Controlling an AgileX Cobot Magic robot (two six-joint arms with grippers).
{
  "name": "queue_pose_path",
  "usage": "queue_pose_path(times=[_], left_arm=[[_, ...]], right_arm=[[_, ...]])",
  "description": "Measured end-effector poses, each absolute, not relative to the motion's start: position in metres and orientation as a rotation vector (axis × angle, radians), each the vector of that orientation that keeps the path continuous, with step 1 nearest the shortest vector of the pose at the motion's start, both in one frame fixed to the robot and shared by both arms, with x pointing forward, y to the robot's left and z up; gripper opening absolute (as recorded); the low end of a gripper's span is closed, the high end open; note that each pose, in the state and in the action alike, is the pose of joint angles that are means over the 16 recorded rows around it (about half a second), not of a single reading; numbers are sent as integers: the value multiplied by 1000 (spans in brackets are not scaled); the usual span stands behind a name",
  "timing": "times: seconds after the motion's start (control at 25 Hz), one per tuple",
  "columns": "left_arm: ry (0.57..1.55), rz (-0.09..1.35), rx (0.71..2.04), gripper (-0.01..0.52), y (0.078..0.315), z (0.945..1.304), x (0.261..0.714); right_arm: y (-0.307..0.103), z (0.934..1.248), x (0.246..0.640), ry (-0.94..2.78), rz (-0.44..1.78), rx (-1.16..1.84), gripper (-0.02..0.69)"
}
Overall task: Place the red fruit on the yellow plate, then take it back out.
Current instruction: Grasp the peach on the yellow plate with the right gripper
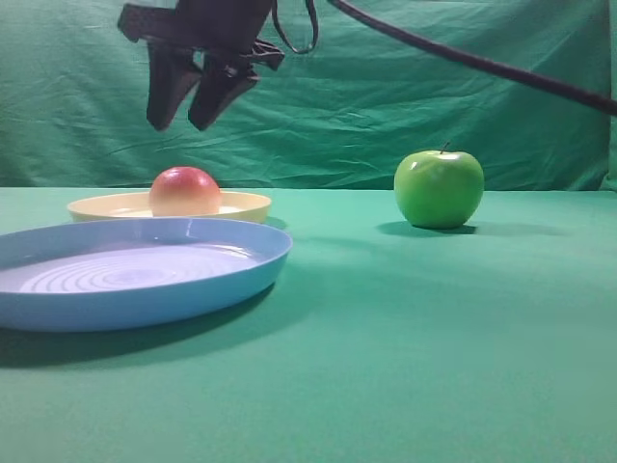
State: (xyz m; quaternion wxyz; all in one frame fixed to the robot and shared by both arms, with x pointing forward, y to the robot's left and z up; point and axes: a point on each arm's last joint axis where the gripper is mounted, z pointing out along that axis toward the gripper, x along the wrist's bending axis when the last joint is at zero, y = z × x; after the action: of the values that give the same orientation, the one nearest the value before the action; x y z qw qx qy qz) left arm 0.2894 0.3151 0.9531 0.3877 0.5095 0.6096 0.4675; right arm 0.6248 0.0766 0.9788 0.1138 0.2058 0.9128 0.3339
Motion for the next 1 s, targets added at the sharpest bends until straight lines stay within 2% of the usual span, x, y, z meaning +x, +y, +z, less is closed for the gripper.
queue_pose_path(times=[0.12, 0.24, 0.36, 0.56, 0.68, 0.84, 1.0], left_arm=[[1551, 1190, 1297, 0, 315, 953, 289], [1551, 1190, 1297, 0, 315, 953, 289], [1550, 1190, 1297, 0, 315, 953, 289], [1550, 1190, 1297, 0, 315, 953, 289], [1550, 1190, 1297, 0, 315, 953, 289], [1550, 1190, 1297, 0, 315, 953, 289], [1550, 1190, 1297, 0, 315, 953, 289]], right_arm=[[79, 966, 628, 2671, 976, 613, 642], [81, 954, 631, 2673, 968, 620, 624], [82, 944, 632, 2681, 956, 627, 566], [81, 938, 631, 2715, 928, 637, 432], [79, 948, 629, 2738, 916, 638, 349], [73, 979, 625, 2758, 913, 638, 244], [59, 1025, 619, 2765, 924, 654, 199]])
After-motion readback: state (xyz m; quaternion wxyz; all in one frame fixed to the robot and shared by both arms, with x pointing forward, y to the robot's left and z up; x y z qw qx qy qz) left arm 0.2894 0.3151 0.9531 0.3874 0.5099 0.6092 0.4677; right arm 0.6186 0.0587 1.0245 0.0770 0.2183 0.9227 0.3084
